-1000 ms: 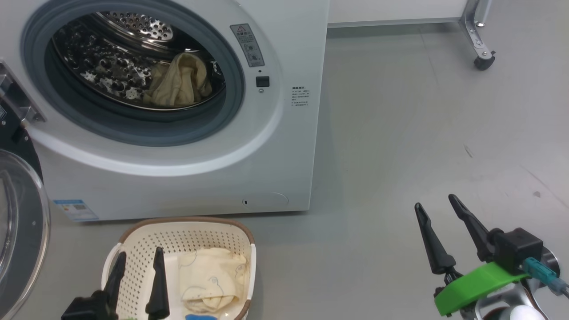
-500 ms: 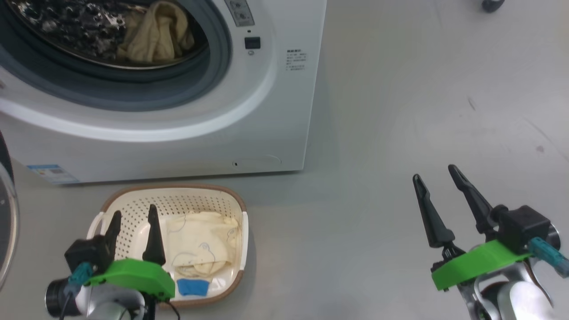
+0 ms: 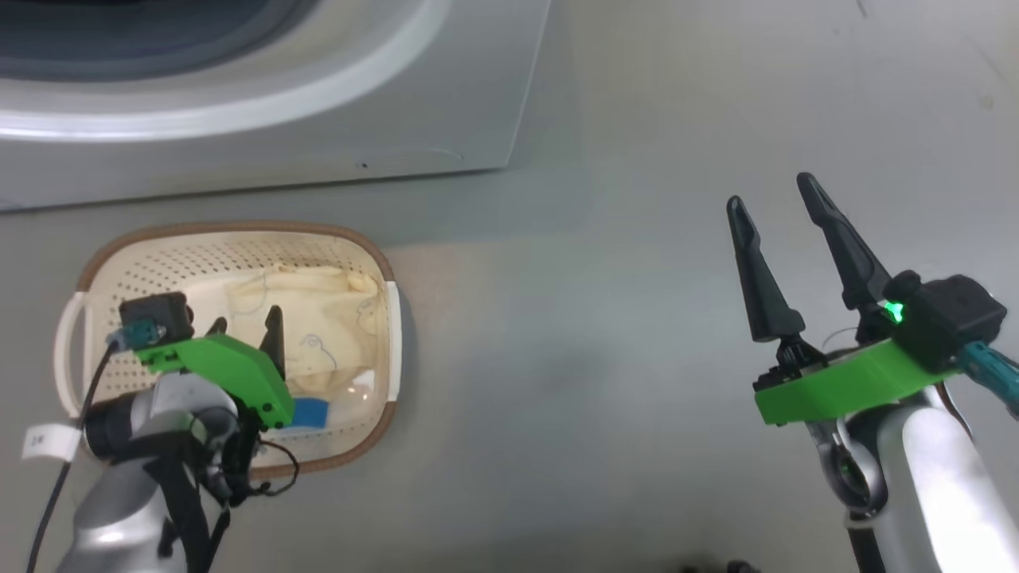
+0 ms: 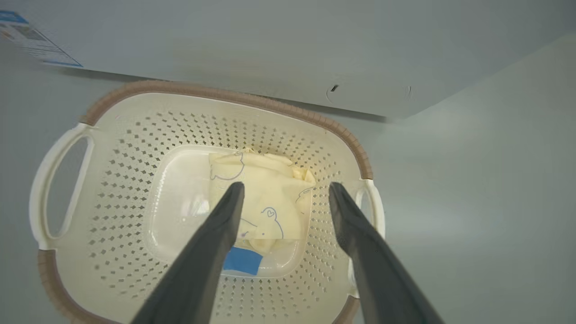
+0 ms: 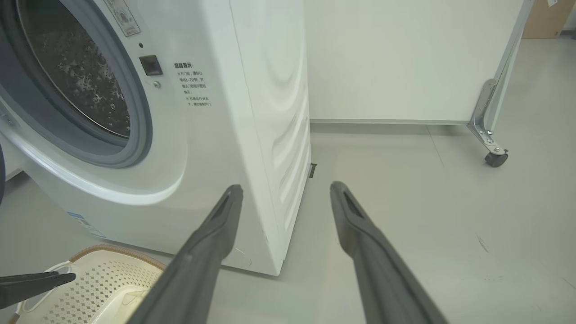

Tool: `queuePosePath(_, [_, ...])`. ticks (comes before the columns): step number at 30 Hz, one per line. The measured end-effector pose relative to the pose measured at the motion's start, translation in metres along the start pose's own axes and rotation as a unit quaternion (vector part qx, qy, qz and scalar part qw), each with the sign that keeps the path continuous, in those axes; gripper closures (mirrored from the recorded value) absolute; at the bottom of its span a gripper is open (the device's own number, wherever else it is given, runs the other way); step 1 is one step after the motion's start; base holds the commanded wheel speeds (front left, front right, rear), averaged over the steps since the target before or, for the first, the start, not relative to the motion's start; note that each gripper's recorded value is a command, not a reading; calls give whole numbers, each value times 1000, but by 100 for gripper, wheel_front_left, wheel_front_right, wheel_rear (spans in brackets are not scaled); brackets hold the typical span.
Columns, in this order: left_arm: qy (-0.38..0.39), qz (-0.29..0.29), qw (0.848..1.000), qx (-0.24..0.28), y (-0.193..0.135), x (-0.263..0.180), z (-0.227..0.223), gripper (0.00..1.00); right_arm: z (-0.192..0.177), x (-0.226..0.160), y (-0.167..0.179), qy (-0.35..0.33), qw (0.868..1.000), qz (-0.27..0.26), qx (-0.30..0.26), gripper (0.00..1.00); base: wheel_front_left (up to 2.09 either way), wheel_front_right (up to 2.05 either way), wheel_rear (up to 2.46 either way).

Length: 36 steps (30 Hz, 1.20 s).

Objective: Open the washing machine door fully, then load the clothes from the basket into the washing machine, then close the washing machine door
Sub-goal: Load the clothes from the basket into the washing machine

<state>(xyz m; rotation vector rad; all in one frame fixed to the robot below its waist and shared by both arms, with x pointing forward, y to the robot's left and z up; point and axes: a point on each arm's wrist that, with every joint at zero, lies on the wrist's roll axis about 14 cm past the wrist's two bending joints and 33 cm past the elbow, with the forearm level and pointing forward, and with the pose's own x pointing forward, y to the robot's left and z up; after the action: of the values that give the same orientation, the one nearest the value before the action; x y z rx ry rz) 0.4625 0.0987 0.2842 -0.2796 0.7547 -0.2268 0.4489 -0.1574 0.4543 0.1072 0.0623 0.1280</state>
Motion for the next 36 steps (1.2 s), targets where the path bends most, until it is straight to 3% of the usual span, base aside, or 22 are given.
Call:
queuePosePath(5, [81, -7, 997, -18, 8, 38, -34, 0, -28, 13, -4, 23, 1000, -1, 7, 0, 0, 0, 0])
queuePosePath(17, [186, -6, 980, -65, 24, 109, -97, 0, -84, 32, -32, 63, 998, -25, 12, 0, 0, 0, 0])
queuePosePath(34, [243, 41, 963, -113, 50, 158, -161, 0, -132, 26, -58, 115, 992, -55, 6, 0, 0, 0, 0])
queuePosePath(36, [244, 46, 962, -116, 52, 160, -163, 21, -133, 26, -59, 115, 992, -57, 7, 0, 0, 0, 0])
